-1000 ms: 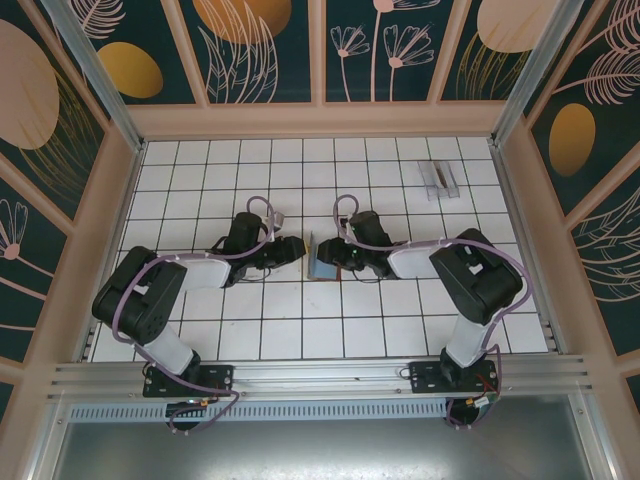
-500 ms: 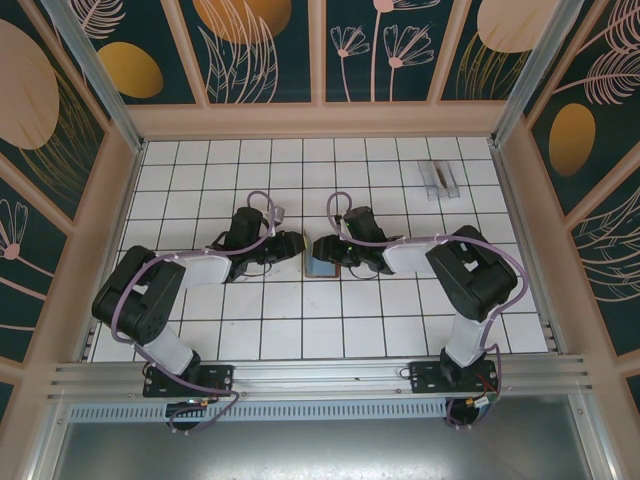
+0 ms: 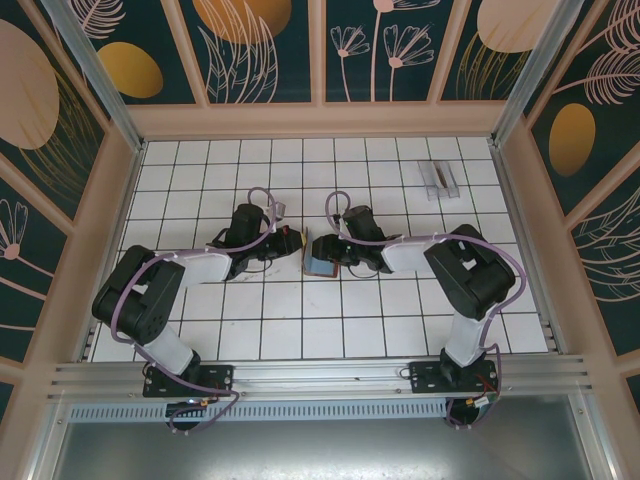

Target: Put the credit cards into the card holder

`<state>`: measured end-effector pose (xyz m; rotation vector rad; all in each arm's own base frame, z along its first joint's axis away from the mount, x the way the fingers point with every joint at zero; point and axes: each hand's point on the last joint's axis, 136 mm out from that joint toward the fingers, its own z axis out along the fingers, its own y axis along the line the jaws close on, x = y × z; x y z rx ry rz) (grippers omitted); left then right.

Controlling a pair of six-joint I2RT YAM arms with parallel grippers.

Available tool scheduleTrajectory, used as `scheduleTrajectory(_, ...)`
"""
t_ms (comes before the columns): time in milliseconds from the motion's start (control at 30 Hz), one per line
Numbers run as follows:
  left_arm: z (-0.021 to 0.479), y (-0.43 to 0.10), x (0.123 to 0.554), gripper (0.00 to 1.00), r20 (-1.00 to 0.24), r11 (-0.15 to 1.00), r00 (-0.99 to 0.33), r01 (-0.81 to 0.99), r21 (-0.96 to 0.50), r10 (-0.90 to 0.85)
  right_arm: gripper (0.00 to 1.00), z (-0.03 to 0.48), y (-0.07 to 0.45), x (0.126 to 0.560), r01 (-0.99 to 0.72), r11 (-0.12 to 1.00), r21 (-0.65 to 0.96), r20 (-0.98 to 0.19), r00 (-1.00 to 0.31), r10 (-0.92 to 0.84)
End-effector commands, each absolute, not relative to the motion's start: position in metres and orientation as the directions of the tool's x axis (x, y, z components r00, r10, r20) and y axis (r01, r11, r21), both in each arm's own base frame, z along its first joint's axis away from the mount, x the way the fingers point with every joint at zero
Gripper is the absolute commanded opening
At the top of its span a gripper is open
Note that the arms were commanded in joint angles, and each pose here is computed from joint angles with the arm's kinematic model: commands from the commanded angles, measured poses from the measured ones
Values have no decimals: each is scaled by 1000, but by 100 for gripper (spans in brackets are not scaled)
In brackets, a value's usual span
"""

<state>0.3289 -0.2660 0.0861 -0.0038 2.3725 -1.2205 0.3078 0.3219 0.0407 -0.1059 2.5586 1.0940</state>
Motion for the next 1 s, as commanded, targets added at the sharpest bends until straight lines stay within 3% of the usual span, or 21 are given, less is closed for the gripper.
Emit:
scheduleTrajectory(0, 69, -264, 320, 15, -375, 627, -909, 187, -756, -180, 49, 14, 318, 297, -191, 734, 651, -306, -952, 24)
scheduleTrajectory(333, 57, -258, 325, 15, -377, 681, -911, 168, -713, -169, 49, 11, 318, 297, -194, 741, 643, -305, -952, 16)
scheduleTrajectory(467, 57, -259, 325, 25, -378, 679, -911, 173, -714, -165, 48, 9, 317, 296, -193, 743, 641, -304, -953, 15)
scheduleTrajectory(600, 59, -258, 324, 15, -384, 679, -908, 177, -713, -167, 48, 9, 318, 295, -193, 735, 649, -300, -954, 15)
scheduleTrajectory(667, 59, -258, 324, 24, -383, 682, -909, 177, -709, -163, 48, 9, 319, 295, -194, 732, 653, -299, -954, 14)
scheduleTrajectory(733, 58, -258, 324, 26, -380, 685, -912, 177, -706, -156, 48, 8, 319, 295, -194, 733, 652, -299, -954, 14)
scheduleTrajectory(800, 60, -259, 323, 22, -381, 676, -911, 181, -715, -159, 48, 9, 320, 295, -198, 730, 654, -301, -954, 11)
scheduleTrajectory(967, 61, -258, 323, 0, -384, 673, -908, 178, -718, -170, 48, 9, 319, 295, -201, 736, 647, -304, -953, 8)
